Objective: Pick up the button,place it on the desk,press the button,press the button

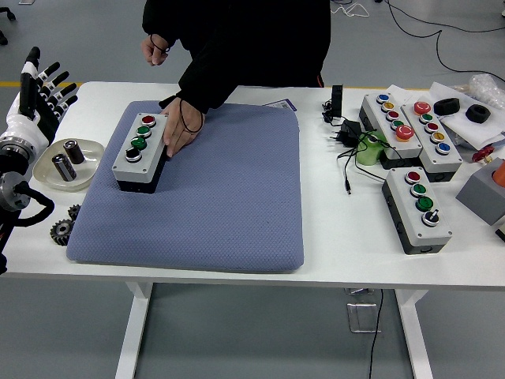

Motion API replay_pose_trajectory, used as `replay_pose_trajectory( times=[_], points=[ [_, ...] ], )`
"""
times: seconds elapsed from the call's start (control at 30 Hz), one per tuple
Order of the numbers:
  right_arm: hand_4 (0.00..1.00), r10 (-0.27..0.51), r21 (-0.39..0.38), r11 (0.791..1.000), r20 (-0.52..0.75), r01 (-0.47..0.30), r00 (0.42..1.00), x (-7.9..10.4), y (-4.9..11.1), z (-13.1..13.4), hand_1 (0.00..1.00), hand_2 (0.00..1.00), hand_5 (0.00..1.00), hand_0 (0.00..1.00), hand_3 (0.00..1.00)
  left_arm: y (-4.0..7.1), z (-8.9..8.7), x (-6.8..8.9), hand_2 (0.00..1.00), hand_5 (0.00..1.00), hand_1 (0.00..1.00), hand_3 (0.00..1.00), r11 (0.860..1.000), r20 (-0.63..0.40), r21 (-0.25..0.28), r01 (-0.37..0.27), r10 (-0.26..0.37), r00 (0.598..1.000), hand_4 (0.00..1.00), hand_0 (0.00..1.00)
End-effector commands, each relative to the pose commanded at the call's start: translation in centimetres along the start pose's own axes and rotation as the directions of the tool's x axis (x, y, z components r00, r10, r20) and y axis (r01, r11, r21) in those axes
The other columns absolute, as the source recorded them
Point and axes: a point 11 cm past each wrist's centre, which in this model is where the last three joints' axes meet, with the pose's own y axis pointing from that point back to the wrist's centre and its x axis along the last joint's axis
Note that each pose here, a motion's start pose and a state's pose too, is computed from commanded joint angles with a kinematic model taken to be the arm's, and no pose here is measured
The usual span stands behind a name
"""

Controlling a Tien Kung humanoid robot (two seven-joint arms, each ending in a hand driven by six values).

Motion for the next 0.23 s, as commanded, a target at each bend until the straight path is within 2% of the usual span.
replay_pose_trajectory(
  times=[0.23],
  points=[
    [0.195, 0.000, 0.001, 1.000, -0.001, 0.000, 1.000, -0.02, 0.01, -0.06, 0.731, 0.737, 0.146, 0.764, 0.593, -0.02, 0.03, -0.07, 0.930, 0.998, 0.890, 0.933, 1.000, 0.032, -0.001, 0.001, -0.001, 1.000, 0.801, 0.881]
  ],
)
